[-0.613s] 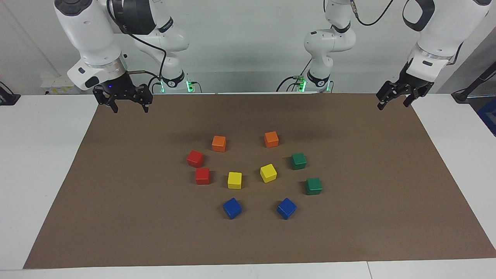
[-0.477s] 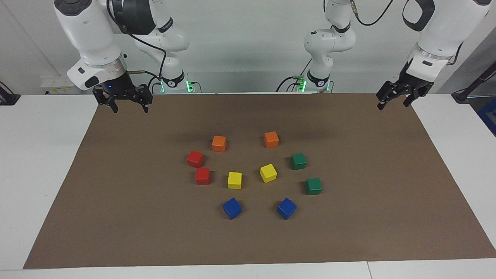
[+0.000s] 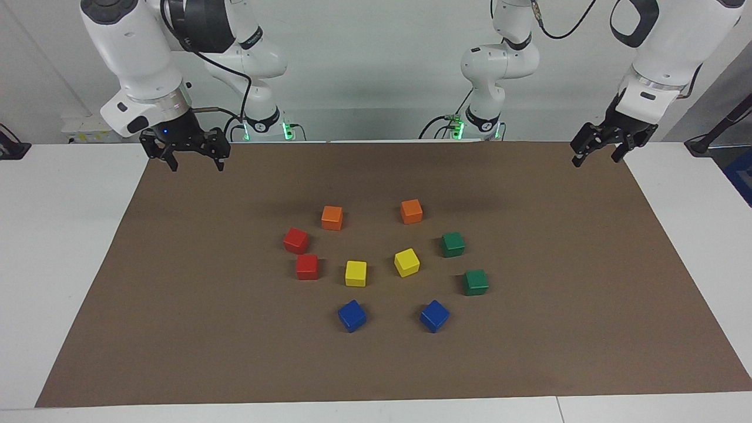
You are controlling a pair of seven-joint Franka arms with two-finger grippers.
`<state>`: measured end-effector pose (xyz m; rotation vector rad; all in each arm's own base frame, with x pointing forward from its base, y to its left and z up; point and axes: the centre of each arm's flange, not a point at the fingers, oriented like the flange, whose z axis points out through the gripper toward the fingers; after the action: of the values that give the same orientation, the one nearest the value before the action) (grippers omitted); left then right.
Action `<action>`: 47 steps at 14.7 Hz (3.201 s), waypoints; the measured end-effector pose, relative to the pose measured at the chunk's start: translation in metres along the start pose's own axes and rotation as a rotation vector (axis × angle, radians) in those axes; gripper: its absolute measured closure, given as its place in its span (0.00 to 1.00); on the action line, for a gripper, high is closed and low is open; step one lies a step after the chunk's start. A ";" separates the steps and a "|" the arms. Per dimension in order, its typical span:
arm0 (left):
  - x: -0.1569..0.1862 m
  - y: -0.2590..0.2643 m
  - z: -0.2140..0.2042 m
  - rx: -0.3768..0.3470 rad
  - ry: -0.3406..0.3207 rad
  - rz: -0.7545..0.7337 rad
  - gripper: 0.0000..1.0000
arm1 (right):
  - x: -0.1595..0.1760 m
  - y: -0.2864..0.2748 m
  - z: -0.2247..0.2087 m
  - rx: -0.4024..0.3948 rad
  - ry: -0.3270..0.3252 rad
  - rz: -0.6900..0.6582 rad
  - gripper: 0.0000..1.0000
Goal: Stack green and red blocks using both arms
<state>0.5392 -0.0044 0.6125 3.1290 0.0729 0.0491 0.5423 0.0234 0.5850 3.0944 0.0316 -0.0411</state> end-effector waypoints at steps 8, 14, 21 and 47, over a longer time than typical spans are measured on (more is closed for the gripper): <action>-0.010 0.152 0.096 -0.056 0.006 0.127 0.00 | 0.009 -0.098 0.065 0.014 0.065 0.080 0.00; -0.003 0.229 0.207 -0.055 -0.044 0.090 0.00 | 0.032 -0.143 0.133 0.037 0.069 0.292 0.00; -0.022 0.237 0.262 -0.053 -0.034 0.028 0.00 | 0.045 -0.152 0.170 0.068 0.062 0.386 0.00; 0.006 0.191 0.262 -0.041 0.001 -0.026 0.44 | 0.012 -0.145 0.253 0.085 0.055 0.404 0.00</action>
<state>0.5619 -0.1976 0.3527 3.0868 0.1110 0.0511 0.5448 0.1565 0.3251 3.1166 -0.6055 0.0597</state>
